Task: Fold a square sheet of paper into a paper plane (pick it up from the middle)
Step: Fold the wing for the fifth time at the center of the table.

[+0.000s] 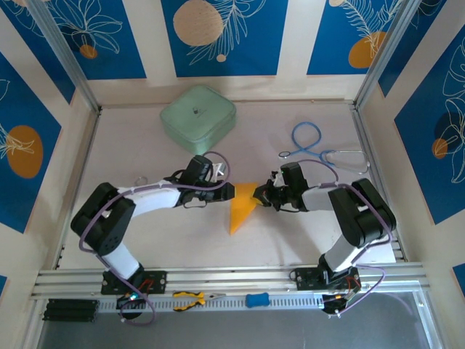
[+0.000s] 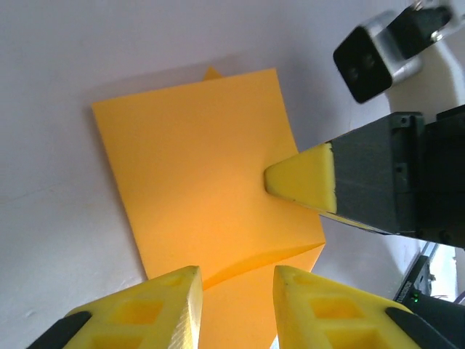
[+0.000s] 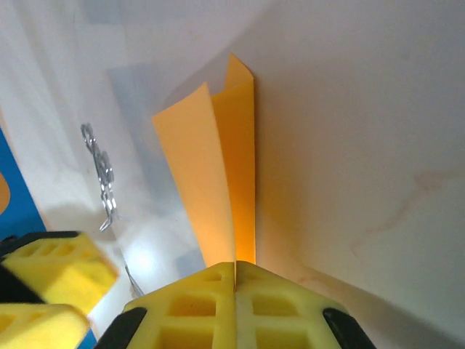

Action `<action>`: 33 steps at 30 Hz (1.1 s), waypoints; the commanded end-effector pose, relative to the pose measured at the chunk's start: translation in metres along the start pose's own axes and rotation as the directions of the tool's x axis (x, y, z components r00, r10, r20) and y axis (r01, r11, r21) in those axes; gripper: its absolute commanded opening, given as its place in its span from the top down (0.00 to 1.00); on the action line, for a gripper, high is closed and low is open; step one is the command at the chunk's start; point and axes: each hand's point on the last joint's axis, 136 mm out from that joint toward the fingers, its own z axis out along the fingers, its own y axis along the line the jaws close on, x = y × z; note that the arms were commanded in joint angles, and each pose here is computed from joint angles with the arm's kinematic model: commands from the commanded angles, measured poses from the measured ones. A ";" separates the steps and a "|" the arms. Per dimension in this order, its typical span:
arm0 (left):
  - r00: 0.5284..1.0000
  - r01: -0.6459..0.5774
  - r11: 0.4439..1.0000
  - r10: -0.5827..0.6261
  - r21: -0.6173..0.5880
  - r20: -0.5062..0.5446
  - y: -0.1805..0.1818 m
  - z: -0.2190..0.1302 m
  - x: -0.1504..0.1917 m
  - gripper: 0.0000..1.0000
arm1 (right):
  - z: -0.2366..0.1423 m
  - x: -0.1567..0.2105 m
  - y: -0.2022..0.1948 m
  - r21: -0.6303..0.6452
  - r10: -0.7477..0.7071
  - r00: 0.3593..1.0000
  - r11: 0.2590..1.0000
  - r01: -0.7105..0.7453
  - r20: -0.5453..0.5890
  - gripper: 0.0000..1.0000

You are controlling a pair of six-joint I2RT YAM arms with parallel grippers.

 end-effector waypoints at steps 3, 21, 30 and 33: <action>0.986 -0.169 0.982 0.169 -0.082 -0.016 0.004 -0.012 0.021 0.67 | -0.005 -0.004 -0.014 0.054 0.199 0.967 0.976 -0.210 0.157 0.95; 0.735 -0.675 0.661 0.637 -0.327 -0.232 -0.011 0.018 0.077 0.56 | -0.012 0.005 -0.005 0.085 0.208 0.955 0.970 -0.230 0.210 0.97; 0.689 -0.721 0.584 0.662 -0.374 -0.295 -0.003 0.027 0.085 0.61 | -0.013 0.006 -0.004 0.079 0.216 0.954 0.969 -0.236 0.208 0.96; 0.685 -0.724 0.571 0.663 -0.387 -0.303 -0.001 0.028 0.086 0.67 | -0.014 0.006 -0.003 0.075 0.216 0.954 0.969 -0.235 0.207 0.96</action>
